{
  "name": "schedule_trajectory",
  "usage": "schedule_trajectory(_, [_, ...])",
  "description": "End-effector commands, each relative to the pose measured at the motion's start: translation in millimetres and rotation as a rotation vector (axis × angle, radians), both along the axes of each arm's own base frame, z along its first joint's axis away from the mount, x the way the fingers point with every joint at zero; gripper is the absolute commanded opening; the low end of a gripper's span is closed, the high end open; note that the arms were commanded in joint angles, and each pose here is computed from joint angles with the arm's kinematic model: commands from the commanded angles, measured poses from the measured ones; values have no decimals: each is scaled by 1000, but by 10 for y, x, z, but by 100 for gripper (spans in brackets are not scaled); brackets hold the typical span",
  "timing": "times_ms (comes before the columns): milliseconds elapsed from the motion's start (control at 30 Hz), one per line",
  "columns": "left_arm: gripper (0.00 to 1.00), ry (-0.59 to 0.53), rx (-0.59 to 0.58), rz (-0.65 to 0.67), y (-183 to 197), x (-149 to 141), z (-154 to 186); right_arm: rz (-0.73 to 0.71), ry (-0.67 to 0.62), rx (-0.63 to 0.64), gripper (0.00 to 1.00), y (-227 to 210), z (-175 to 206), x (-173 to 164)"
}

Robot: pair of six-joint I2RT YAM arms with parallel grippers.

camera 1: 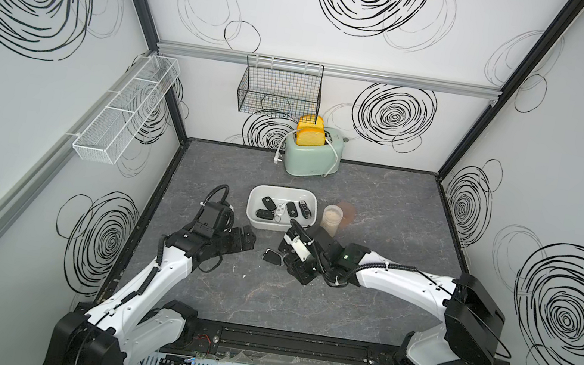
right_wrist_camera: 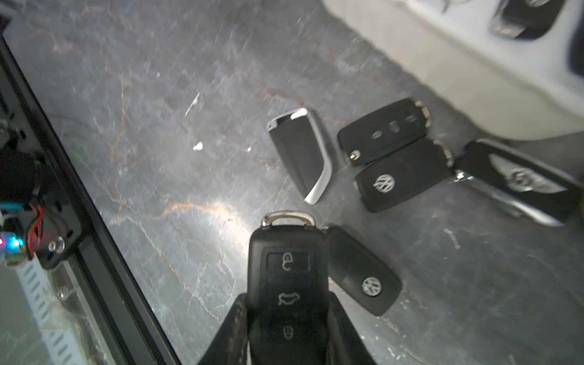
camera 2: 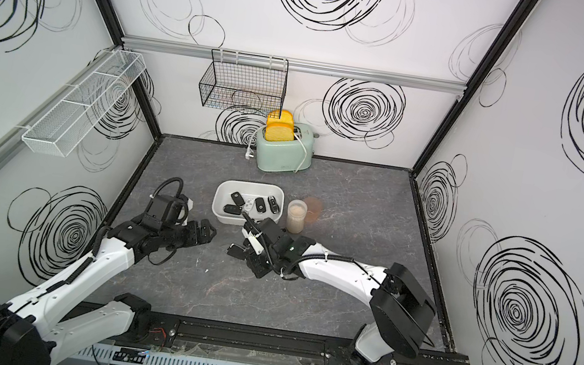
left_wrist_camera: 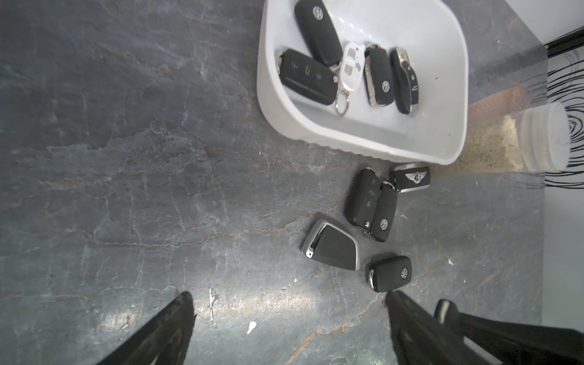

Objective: Place the car key into the storage box
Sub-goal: Pick up the car key from the center of the board, then place the car key in the storage box.

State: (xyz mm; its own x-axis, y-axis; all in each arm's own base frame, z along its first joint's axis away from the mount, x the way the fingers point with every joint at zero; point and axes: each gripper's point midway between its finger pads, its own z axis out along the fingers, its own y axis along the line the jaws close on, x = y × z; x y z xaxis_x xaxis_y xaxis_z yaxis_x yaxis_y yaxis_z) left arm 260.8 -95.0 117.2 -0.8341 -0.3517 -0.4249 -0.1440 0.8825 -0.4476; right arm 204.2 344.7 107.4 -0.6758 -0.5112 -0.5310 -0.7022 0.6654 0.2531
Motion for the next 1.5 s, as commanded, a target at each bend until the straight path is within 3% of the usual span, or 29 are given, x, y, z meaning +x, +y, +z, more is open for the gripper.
schedule_trajectory(0, [98, -55, 27, -2, 43, 175, 130, -105, -5, 80, 34, 105, 256, 352])
schedule_trajectory(233, [98, -56, 2, -7, 30, 278, 142, -255, 2, 88, 34, 163, 296, 1046])
schedule_trajectory(733, [98, -23, -35, -22, -12, 200, 3, -408, 41, -47, 35, 324, -262, 2105])
schedule_trajectory(1000, [98, -16, -27, -24, -3, 204, -23, -453, 40, -119, 36, 333, -522, 2363])
schedule_trajectory(1300, [98, -1, -18, -23, 15, 157, -71, -453, 85, -132, 38, 364, -734, 2352])
schedule_trajectory(1467, [98, -5, -24, -35, -6, 148, -55, -452, 77, -120, 48, 381, -660, 2360])
